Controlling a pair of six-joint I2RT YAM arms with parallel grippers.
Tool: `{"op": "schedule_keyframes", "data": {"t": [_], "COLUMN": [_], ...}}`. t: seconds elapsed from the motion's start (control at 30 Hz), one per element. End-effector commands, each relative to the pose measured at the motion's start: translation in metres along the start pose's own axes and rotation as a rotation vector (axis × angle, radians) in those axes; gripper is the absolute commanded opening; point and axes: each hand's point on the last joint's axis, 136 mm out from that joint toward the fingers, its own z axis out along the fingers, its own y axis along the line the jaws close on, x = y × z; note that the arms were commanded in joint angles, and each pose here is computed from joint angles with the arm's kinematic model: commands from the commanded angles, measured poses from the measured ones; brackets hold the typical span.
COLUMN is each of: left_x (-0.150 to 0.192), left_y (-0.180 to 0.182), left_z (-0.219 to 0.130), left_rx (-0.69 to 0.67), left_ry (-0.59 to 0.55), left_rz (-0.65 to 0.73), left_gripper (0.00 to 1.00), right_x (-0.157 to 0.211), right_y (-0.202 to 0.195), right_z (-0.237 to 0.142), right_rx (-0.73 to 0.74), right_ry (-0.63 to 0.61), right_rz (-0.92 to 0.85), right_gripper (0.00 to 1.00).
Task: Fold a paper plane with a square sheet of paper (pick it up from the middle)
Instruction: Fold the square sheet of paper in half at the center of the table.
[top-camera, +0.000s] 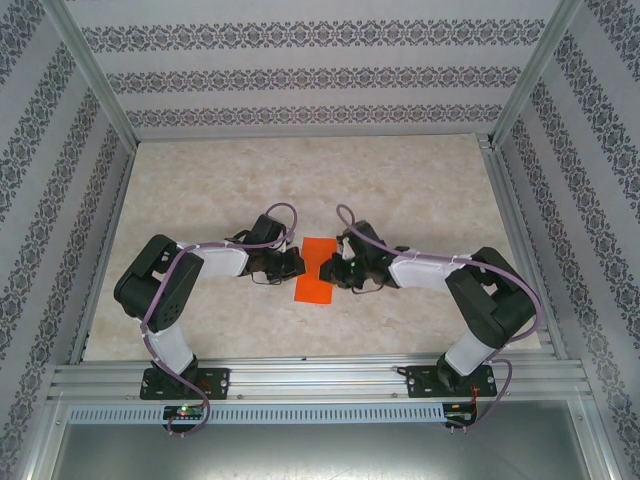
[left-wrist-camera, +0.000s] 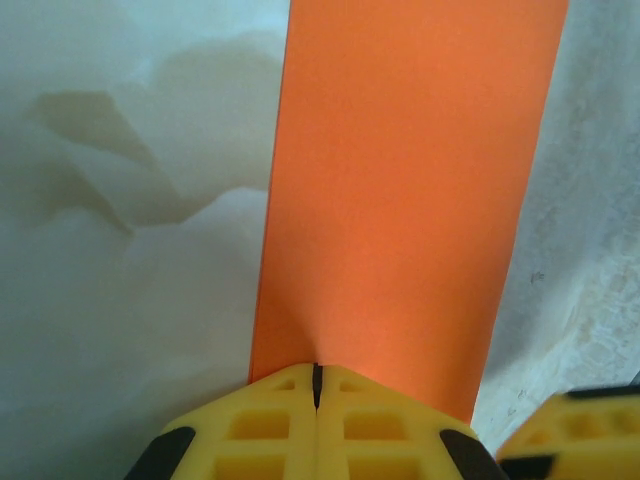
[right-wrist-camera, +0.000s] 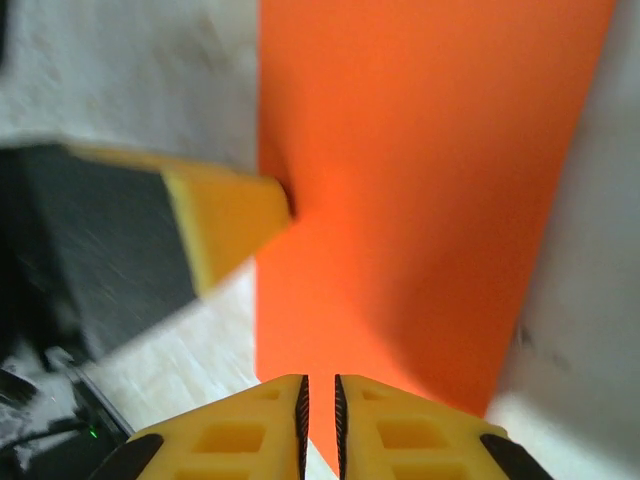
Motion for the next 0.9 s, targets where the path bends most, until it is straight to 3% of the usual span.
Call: {"op": "schedule_keyframes", "data": {"t": [0.0,0.27,0.37,0.6,0.87], "left_x": [0.048,0.052,0.052,0.052,0.051], "left_y": [0.066,0.067,0.067,0.066,0.063], "left_z": [0.007,0.005,0.004,0.004,0.004], "left_rx": [-0.242,-0.248,-0.25,-0.249,-0.236], "left_ry": [0.144,0.161,0.162,0.163,0.159], "left_rz": [-0.096,-0.092,-0.091,-0.094,-0.096], "left_gripper": [0.0,0.0,0.0,0.0,0.0], "right_x": [0.008,0.049,0.062,0.034,0.0], "right_y": [0.017,-0.048,-0.06,-0.001,0.006], "right_z": [0.001,0.011,0.014,-0.011,-0.006], "right_rx": [-0.051,0.12,0.108,-0.078,-0.044], "right_ry": [-0.032,0.023,0.046,-0.03,-0.038], "right_rz": [-0.049,0.019,0.059,-0.002,-0.03], "right_gripper": [0.17,0.17,0.17,0.18,0.18]}}
